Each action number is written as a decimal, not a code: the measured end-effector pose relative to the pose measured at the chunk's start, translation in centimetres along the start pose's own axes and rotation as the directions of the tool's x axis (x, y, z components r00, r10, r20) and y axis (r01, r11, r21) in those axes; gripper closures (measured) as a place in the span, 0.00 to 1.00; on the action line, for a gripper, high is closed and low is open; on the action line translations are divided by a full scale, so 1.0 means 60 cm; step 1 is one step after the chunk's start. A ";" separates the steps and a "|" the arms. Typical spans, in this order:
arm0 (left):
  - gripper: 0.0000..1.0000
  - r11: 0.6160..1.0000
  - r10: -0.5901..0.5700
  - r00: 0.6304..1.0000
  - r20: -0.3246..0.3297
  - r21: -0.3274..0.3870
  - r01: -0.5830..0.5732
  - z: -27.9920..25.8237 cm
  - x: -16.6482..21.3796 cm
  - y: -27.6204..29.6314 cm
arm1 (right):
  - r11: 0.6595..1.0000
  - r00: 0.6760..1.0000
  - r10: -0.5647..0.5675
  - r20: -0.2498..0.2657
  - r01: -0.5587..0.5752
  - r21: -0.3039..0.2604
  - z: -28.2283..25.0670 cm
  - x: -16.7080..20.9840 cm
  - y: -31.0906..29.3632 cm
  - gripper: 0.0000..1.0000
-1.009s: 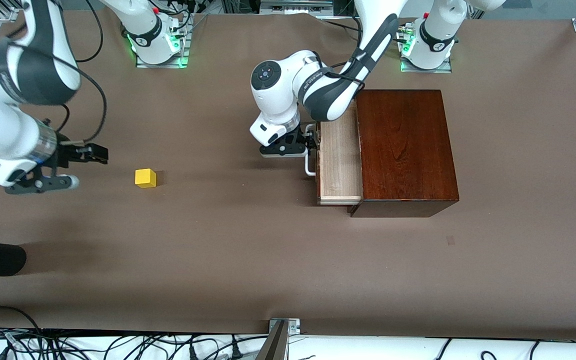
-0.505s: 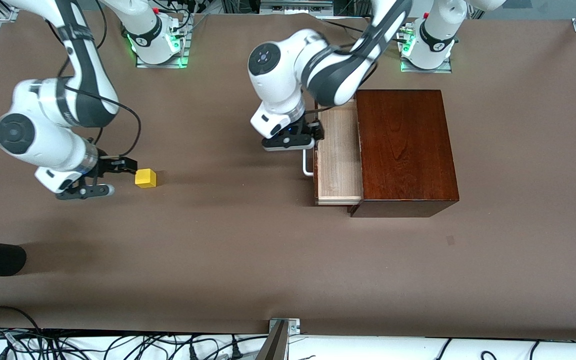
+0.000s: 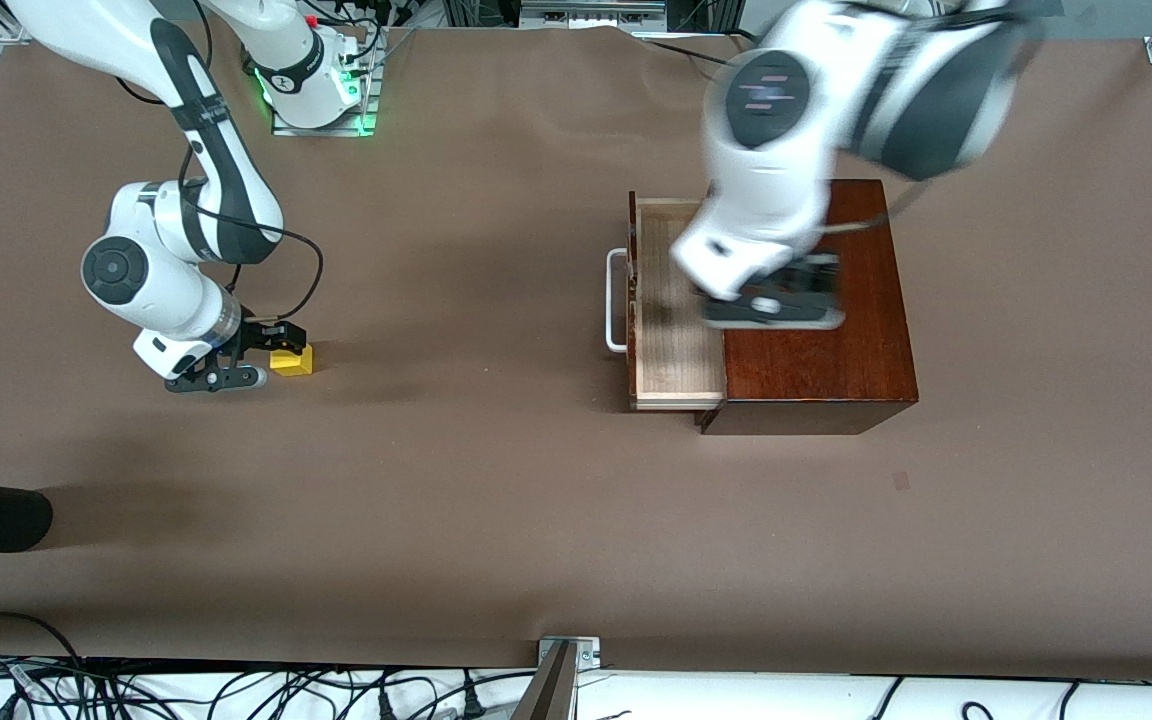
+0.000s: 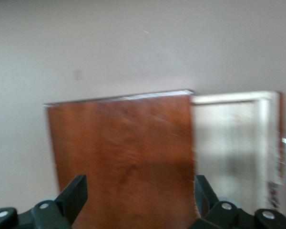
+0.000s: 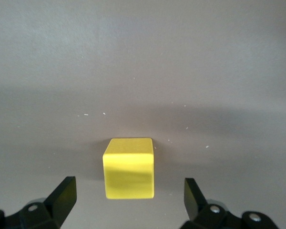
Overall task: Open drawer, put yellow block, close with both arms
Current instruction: 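Grasp the yellow cube with the right gripper while the left gripper withdraws, then carry the yellow cube with the right gripper over the open drawer, then lower the cube into the drawer and open the right gripper, then push the drawer shut with the left gripper while the right gripper retracts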
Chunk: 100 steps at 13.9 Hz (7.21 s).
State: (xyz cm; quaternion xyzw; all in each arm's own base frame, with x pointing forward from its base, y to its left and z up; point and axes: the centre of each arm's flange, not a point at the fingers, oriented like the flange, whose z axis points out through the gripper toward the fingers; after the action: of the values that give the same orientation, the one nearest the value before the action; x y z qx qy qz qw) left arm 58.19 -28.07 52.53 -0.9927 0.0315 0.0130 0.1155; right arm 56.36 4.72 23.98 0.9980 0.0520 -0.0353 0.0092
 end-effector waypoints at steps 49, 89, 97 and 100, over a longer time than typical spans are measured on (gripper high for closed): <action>0.00 0.981 0.014 0.999 -0.031 -0.195 -0.019 0.003 -0.033 -0.416 | 0.144 0.146 -0.989 -0.010 0.960 -0.239 -0.131 -0.189 -1.052 0.45; 0.00 0.176 0.940 0.201 -0.275 -0.113 -0.978 0.207 -0.186 0.489 | 0.970 0.967 -0.242 -0.080 0.244 0.020 -0.588 -0.027 -0.045 0.00; 0.00 -0.003 0.981 0.011 -0.195 -0.070 -0.998 0.315 -0.110 0.436 | 0.980 0.979 -0.197 -0.062 0.196 -0.018 -0.581 -0.029 -0.037 0.00; 0.00 0.010 0.990 0.027 -0.140 -0.123 -0.992 0.323 -0.101 0.407 | 0.981 0.979 -0.189 -0.075 0.186 -0.048 -0.594 -0.028 -0.033 0.00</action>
State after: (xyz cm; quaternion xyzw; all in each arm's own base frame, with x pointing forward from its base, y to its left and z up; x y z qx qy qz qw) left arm 50.16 -46.98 28.27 -0.6943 0.7142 0.0861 -0.0199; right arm 56.95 7.27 59.63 0.9888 0.1470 0.0047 0.0242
